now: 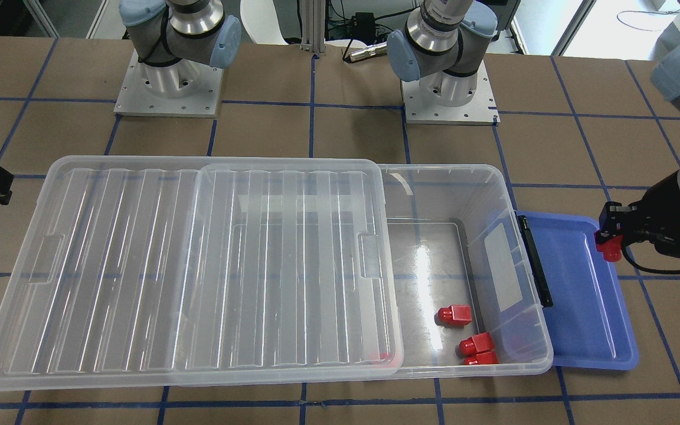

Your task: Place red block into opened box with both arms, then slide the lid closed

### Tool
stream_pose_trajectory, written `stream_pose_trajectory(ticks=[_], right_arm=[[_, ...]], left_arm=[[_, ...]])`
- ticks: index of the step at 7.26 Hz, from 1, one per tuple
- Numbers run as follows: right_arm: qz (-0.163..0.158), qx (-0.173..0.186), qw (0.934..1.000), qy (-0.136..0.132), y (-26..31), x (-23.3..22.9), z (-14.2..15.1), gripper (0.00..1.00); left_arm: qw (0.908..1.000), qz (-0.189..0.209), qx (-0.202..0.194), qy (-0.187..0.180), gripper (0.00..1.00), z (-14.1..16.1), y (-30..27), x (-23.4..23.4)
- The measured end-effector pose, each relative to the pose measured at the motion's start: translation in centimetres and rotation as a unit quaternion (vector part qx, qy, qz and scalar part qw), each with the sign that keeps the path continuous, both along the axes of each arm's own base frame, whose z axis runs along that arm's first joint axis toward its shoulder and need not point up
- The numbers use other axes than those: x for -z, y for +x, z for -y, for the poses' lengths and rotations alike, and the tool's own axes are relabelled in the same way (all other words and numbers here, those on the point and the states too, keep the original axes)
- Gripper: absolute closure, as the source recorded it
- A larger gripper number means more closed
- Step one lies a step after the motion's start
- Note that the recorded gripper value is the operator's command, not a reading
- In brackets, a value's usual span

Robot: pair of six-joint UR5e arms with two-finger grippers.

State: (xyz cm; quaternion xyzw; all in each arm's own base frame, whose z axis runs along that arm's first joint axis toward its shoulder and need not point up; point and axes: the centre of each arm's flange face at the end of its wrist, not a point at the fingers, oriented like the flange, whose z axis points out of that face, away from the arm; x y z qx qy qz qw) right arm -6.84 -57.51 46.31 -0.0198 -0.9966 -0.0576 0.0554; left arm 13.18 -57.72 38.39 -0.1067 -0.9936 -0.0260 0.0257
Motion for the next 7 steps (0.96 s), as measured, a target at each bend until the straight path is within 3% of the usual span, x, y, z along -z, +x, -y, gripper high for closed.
stream_pose_trajectory(ticks=[3,5,7], right_arm=[[0.001,-0.006,1.0,0.003,-0.2,0.3,0.1,0.0],[-0.001,-0.006,1.0,0.005,-0.3,0.4,0.1,0.0],[-0.002,-0.005,0.9999,0.008,-0.5,0.5,0.0,0.0]], left_arm=[[0.9998,0.006,0.003,-0.021,0.84,-0.6,-11.6,-4.5],[0.9996,0.011,-0.021,-0.016,0.84,-1.2,-19.2,-4.3],[0.9994,0.011,-0.032,0.0,0.84,-2.2,-22.7,-1.3]])
